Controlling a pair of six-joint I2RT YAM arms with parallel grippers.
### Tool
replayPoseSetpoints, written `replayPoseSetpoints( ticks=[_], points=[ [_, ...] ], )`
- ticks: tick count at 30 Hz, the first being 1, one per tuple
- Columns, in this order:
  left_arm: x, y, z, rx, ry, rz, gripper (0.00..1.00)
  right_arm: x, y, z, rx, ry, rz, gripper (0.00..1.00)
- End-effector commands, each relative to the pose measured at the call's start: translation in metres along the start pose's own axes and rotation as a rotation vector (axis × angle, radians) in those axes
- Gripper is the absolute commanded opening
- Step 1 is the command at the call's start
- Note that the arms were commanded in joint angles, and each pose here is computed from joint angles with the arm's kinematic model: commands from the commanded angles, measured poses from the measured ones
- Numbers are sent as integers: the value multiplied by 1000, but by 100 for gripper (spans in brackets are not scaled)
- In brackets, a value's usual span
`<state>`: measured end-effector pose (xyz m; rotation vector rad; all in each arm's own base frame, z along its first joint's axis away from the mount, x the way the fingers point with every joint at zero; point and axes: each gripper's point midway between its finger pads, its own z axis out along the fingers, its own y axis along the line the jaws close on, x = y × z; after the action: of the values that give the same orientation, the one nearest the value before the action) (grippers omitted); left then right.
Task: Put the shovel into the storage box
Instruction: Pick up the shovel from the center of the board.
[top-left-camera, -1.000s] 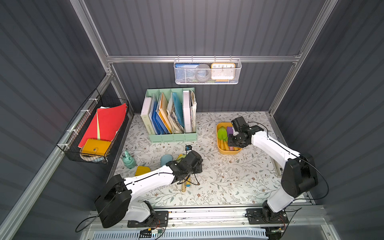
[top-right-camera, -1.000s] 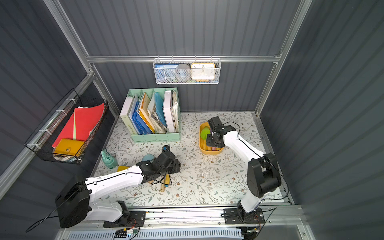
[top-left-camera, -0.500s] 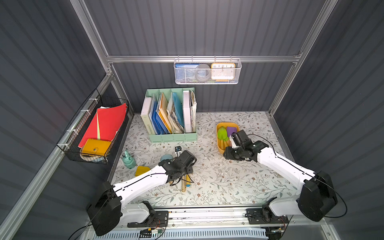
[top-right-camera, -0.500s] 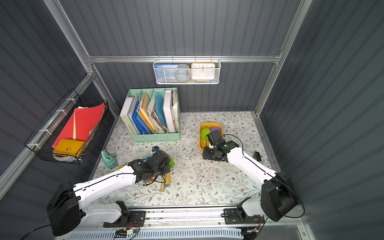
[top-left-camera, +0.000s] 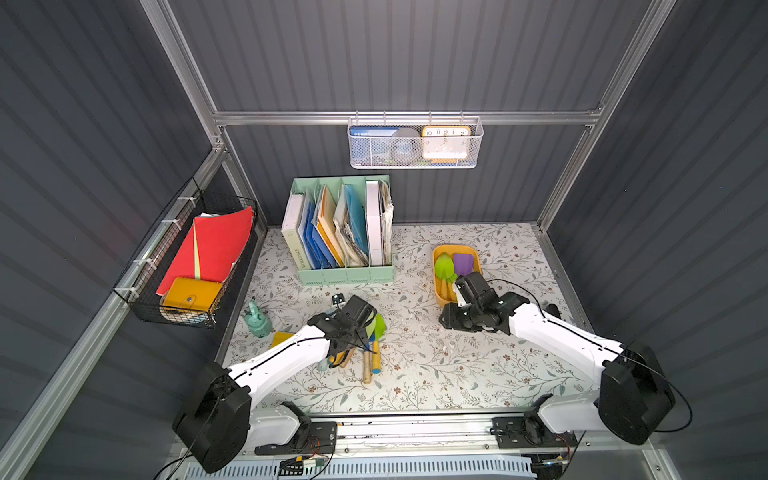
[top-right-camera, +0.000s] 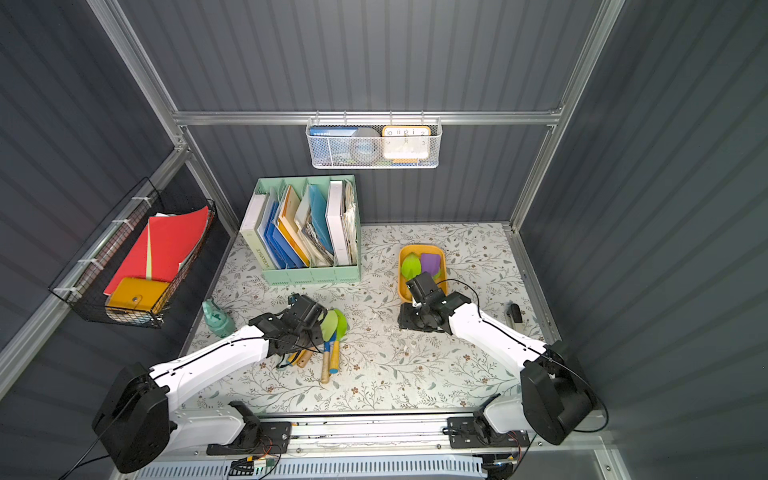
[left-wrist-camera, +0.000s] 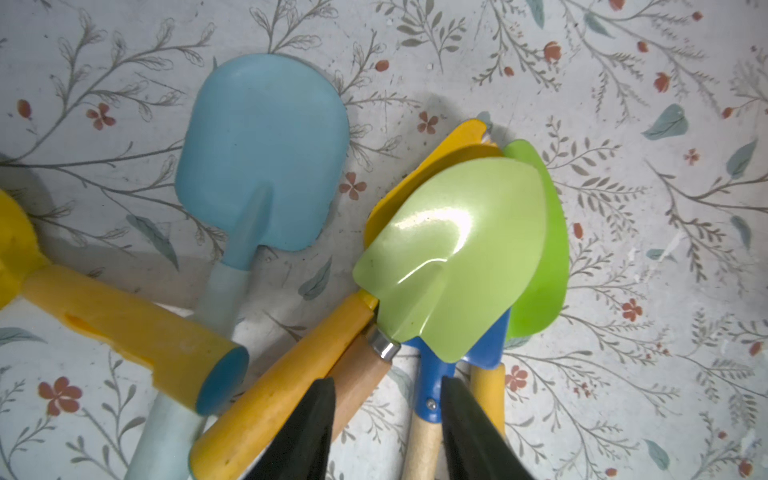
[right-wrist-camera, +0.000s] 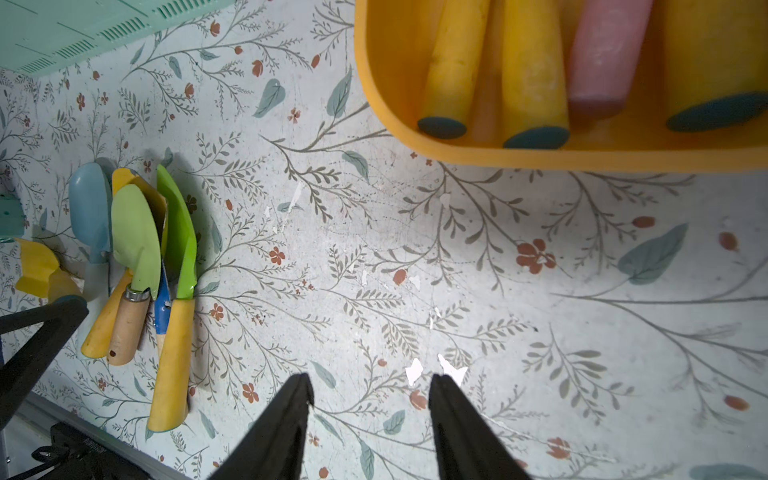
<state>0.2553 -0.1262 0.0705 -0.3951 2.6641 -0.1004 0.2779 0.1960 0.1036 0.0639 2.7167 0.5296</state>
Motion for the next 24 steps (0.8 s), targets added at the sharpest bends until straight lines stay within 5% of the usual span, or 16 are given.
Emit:
replayPoseSetpoints(
  ticks=[1, 24],
  points=[
    [12, 9, 8, -35, 48, 42, 46, 2, -1, 6, 9, 6, 15, 52],
    [43, 16, 27, -21, 141, 7, 43, 7, -5, 17, 25, 29, 26, 52]
  ],
)
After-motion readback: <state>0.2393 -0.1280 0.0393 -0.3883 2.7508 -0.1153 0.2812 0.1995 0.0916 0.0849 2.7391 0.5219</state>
